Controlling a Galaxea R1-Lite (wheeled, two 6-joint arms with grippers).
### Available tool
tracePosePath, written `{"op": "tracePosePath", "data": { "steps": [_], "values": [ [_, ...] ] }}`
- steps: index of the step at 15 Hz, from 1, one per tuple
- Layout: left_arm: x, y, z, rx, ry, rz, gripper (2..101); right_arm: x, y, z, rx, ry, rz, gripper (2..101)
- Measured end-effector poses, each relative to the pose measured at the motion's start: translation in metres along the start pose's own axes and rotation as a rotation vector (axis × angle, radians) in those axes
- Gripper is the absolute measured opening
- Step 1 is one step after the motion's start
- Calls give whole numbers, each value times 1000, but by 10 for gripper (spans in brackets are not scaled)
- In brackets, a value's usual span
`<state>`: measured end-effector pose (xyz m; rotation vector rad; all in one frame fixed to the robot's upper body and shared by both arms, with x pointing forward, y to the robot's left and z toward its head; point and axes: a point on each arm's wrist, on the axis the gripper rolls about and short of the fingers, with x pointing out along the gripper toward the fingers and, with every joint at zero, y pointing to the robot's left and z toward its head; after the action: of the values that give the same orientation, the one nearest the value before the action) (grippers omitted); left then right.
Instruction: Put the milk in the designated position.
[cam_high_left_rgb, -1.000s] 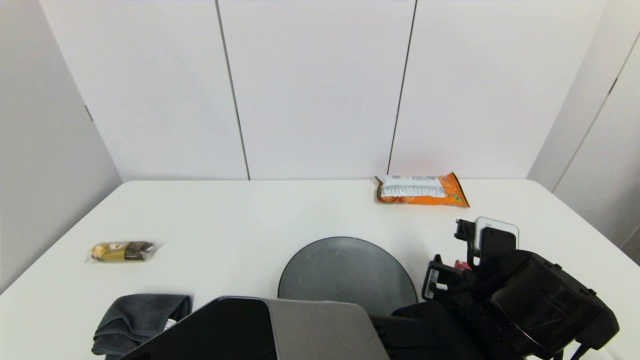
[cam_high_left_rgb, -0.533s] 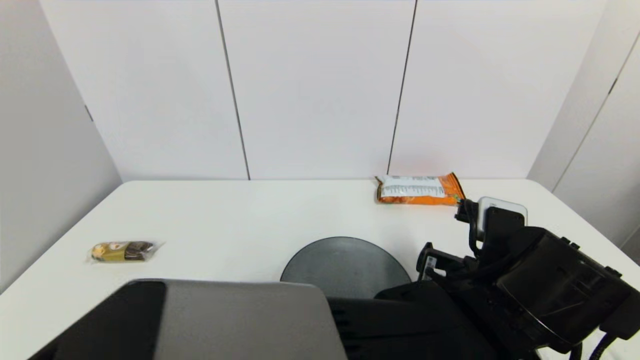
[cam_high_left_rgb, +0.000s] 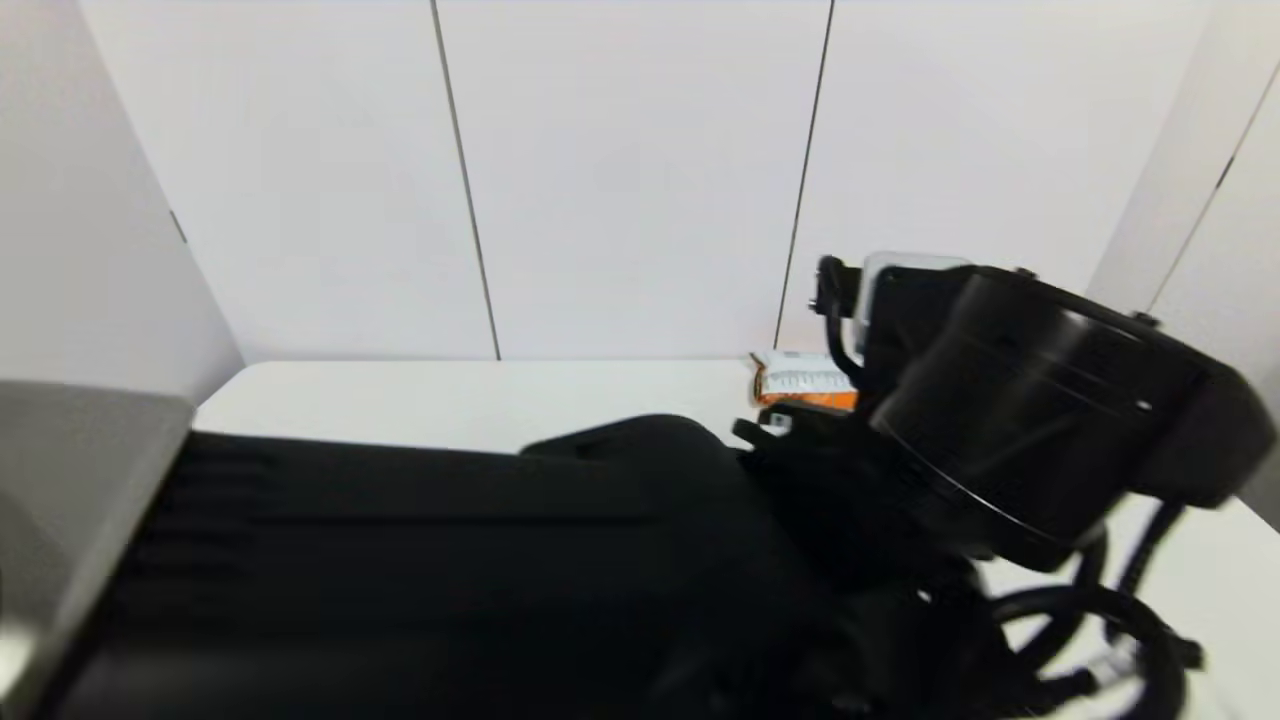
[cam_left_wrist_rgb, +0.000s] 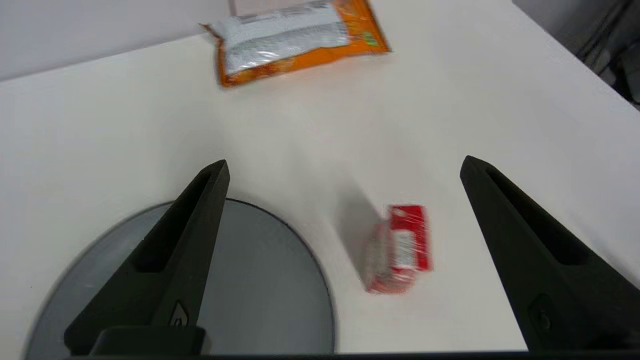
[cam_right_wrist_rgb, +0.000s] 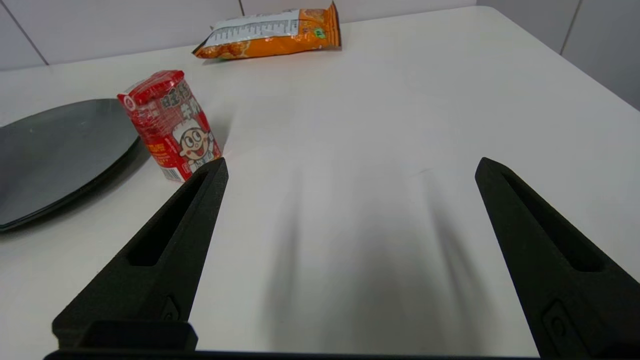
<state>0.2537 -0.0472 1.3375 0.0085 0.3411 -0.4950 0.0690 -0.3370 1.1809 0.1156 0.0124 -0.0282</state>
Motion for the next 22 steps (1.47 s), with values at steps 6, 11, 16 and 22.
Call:
{"op": "tracePosePath", "data": {
  "steps": [6, 11, 16, 22],
  "values": [
    [32, 121, 2, -19, -16, -33, 959, 0, 0, 0, 1, 0, 0, 980],
    [15, 248, 16, 105, -70, -100, 968, 0, 0, 0, 0, 0, 0, 980],
    [-82, 303, 14, 142, -143, 135, 970, 0, 0, 0, 1, 0, 0, 980],
    [-205, 293, -54, 122, -220, 415, 971, 0, 0, 0, 1, 0, 0, 980]
  ]
}}
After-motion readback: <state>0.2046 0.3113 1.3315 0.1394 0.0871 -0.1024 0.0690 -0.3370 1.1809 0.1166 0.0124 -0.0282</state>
